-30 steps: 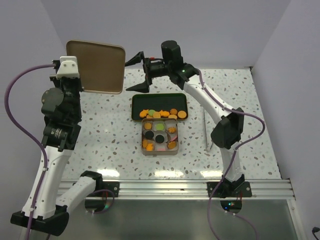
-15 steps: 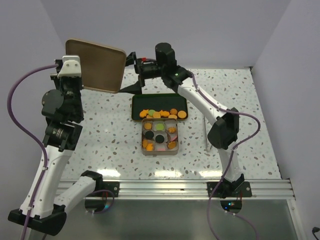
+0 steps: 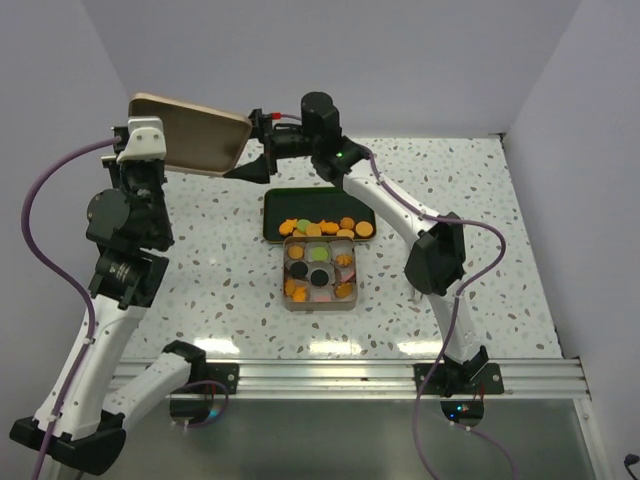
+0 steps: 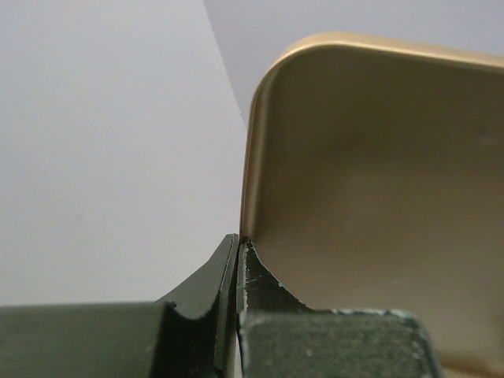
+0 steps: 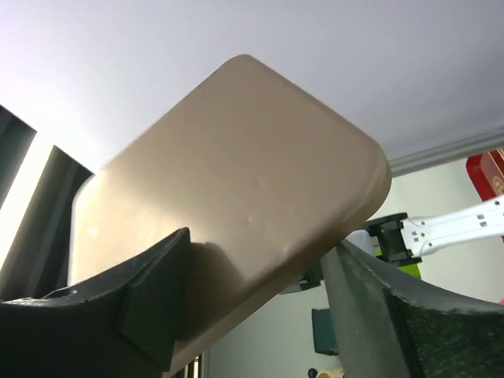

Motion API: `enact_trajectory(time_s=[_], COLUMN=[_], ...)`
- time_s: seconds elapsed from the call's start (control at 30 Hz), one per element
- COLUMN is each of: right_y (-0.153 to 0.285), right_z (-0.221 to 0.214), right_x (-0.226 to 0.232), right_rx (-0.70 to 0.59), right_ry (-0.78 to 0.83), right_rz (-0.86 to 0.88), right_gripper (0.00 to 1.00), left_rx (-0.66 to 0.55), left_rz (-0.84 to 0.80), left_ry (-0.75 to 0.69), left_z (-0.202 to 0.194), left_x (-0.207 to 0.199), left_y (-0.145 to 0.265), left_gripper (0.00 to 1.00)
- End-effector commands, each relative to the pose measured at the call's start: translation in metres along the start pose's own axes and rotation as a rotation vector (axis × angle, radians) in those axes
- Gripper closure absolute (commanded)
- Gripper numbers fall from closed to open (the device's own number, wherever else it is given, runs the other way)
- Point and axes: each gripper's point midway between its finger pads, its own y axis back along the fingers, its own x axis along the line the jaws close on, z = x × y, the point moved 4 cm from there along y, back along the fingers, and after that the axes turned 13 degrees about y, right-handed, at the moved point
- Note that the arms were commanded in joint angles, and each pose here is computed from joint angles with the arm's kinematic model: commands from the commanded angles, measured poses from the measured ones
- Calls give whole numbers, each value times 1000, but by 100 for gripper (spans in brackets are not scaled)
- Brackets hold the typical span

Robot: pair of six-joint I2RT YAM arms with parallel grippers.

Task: Pack the cookies

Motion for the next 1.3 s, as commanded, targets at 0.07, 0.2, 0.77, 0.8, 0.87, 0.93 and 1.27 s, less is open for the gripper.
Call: enact_trajectory(time_s=[0.07,0.2,0.77,0.8,0.87,0.93,1.27], right_y=[2,2,61,70,91,114,223], right_z=[-13,-10,46,50,61,71,66], right_x=[52,62,75,76,76,77,34], right_rx=[19,0,-215,-234,-281,-327,-513], right_ry=[-199,-193,-133,-128,-124,-105,37], right_rz=[141,198,351,357,364,385,293], right_gripper=[42,59,100,100,100,100,100], left_rx=[-11,6,262,264,270,281,415], left_rz=[-46,-59,-176,-195,-208,-231,-353], left_ry=[42,53,40,47,62,66,101], left_z=[-4,-10,-38,-38,-38,-39,-51], left_x=[-13,-16,-36,-38,-40,-41,-68], left_y=[5,8,17,18,20,23,26], left_gripper=[100,100,87,86,82,78,39])
